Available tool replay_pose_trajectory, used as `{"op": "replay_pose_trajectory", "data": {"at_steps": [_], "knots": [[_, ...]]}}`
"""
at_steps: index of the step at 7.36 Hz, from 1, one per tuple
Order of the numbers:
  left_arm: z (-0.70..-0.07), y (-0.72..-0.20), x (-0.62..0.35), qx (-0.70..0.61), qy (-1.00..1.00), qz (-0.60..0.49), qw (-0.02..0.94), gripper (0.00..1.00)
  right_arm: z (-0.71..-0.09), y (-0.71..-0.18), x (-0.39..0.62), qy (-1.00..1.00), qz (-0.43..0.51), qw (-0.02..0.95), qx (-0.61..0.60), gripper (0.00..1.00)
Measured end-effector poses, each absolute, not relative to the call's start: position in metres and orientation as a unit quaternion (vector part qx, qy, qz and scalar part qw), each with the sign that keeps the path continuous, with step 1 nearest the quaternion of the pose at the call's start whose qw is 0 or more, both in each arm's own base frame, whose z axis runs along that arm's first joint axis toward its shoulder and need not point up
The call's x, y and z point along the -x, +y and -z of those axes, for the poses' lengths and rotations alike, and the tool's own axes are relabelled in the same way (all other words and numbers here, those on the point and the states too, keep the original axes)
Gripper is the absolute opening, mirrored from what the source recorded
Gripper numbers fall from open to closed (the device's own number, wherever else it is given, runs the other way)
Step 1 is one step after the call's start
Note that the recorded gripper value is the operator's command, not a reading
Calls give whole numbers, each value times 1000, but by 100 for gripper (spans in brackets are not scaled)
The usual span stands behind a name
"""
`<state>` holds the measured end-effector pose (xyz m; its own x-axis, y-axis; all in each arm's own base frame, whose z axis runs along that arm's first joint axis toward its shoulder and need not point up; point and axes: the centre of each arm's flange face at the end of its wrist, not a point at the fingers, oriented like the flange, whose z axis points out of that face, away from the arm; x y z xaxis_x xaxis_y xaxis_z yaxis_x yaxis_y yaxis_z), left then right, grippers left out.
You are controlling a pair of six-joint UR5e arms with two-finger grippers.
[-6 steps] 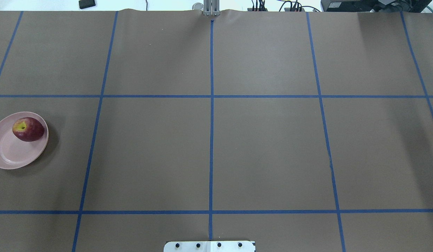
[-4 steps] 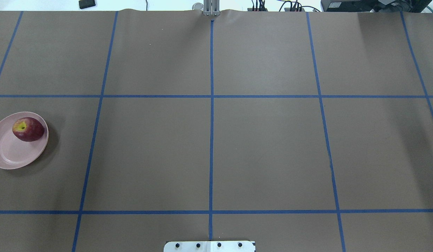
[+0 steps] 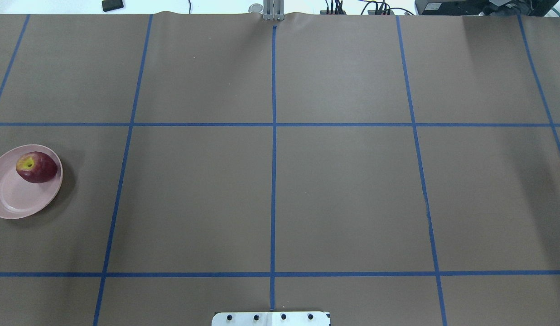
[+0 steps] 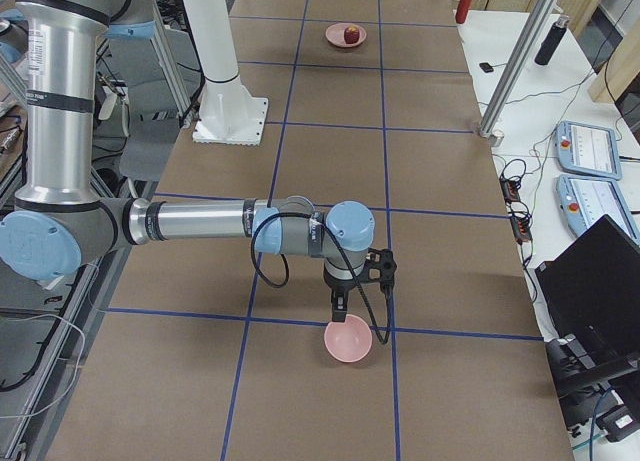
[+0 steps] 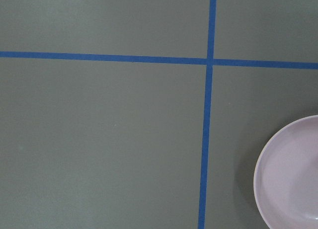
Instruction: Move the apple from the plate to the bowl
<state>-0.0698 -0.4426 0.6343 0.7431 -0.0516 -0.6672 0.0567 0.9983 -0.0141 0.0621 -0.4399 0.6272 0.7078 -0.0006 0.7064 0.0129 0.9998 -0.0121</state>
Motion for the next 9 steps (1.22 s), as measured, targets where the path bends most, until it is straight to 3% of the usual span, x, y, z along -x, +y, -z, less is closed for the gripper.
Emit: {"op": "replay_pose_trajectory", "data": {"at_steps": [9], "knots": [[-632,-448,70,-8,361,29,932,98,-608,-459,-63,-379,13,925,-13,100]]}}
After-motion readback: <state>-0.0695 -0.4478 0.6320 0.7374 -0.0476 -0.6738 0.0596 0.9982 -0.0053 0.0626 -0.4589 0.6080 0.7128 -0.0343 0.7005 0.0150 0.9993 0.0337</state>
